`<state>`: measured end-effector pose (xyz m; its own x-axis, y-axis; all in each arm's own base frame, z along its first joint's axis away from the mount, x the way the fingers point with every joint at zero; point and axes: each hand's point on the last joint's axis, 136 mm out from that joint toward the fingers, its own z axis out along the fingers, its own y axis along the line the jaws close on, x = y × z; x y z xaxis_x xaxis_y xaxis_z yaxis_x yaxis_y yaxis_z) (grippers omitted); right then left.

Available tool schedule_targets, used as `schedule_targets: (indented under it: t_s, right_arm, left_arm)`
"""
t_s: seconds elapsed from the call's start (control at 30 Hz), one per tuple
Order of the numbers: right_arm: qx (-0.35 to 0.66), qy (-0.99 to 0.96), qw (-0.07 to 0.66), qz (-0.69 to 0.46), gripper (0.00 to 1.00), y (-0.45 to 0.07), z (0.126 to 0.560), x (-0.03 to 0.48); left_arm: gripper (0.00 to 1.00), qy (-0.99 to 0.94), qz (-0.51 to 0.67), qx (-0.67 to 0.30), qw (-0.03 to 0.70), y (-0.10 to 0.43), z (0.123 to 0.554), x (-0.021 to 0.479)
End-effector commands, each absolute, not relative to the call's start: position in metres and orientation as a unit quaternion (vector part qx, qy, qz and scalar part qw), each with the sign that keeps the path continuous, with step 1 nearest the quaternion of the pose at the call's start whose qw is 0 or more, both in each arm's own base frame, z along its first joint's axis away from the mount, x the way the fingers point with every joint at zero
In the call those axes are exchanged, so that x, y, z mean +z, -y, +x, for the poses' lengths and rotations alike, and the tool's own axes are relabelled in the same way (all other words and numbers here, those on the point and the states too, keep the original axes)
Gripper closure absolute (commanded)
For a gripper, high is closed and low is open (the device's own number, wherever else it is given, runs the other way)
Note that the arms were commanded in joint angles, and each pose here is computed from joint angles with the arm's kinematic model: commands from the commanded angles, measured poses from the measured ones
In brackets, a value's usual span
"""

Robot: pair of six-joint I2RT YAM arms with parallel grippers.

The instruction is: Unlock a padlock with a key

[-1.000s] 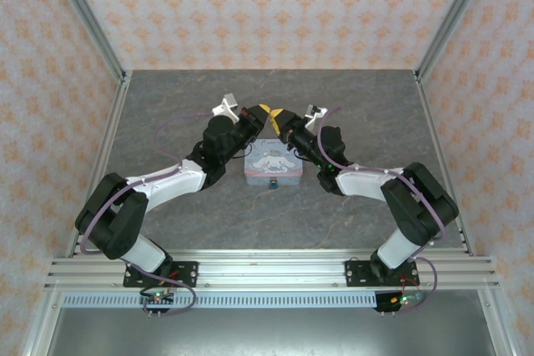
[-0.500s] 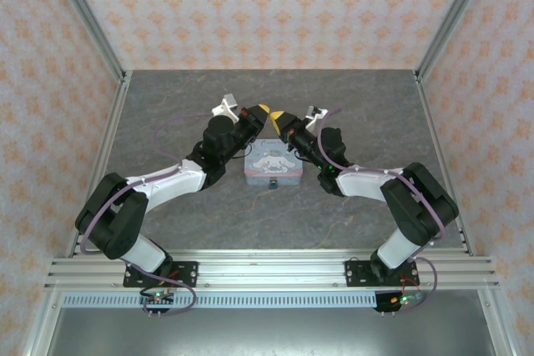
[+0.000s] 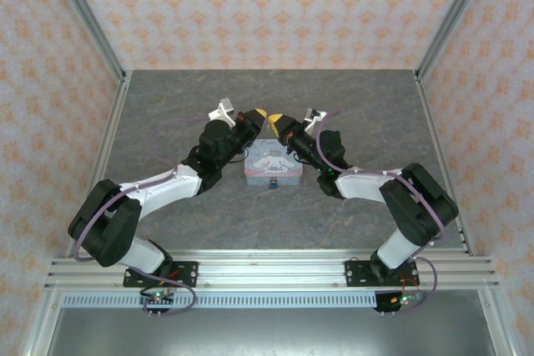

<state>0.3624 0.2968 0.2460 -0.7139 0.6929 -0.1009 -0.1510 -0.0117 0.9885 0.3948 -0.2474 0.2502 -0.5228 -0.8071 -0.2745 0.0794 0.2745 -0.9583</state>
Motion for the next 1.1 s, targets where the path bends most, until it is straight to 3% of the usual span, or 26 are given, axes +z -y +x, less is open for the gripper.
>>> schedule_targets:
  t_s: [0.0, 0.07, 0.13, 0.2, 0.27, 0.43, 0.57, 0.63, 0.8, 1.0, 1.07]
  right_arm:
    - [0.681, -0.619, 0.322, 0.220, 1.00, -0.291, 0.364, 0.246]
    - [0.679, -0.621, 0.322, 0.223, 1.00, -0.289, 0.363, 0.243]
    - [0.675, -0.625, 0.322, 0.224, 1.00, -0.287, 0.360, 0.240]
    - [0.670, -0.629, 0.322, 0.225, 1.00, -0.284, 0.357, 0.237]
    - [0.666, -0.634, 0.322, 0.225, 1.00, -0.282, 0.355, 0.234]
    - [0.650, -0.654, 0.317, 0.221, 1.00, -0.276, 0.346, 0.224]
    - [0.641, -0.664, 0.316, 0.220, 1.00, -0.268, 0.338, 0.219]
    - [0.641, -0.667, 0.314, 0.213, 1.00, -0.266, 0.332, 0.220]
    - [0.634, -0.676, 0.315, 0.204, 1.00, -0.262, 0.322, 0.222]
    - [0.639, -0.678, 0.307, 0.197, 1.00, -0.266, 0.321, 0.227]
    - [0.641, -0.677, 0.304, 0.194, 1.00, -0.269, 0.322, 0.229]
  left_arm:
    - [0.99, -0.678, -0.269, -0.533, 0.430, 0.240, 0.391, 0.270]
    - [0.77, -0.690, -0.275, -0.512, 0.432, 0.233, 0.389, 0.267]
    - [0.46, -0.706, -0.285, -0.481, 0.434, 0.222, 0.384, 0.262]
    - [0.28, -0.721, -0.288, -0.454, 0.437, 0.210, 0.377, 0.260]
    - [0.16, -0.734, -0.290, -0.429, 0.439, 0.200, 0.369, 0.258]
    - [0.01, -0.798, -0.269, -0.357, 0.405, 0.188, 0.349, 0.240]
    - [0.00, -0.859, -0.238, -0.273, 0.363, 0.184, 0.329, 0.212]
    - [0.00, -0.872, -0.226, -0.274, 0.337, 0.190, 0.323, 0.201]
    - [0.09, -0.841, -0.234, -0.370, 0.320, 0.221, 0.326, 0.198]
    - [0.29, -0.807, -0.254, -0.419, 0.330, 0.238, 0.343, 0.209]
    - [0.30, -0.796, -0.257, -0.435, 0.334, 0.243, 0.348, 0.216]
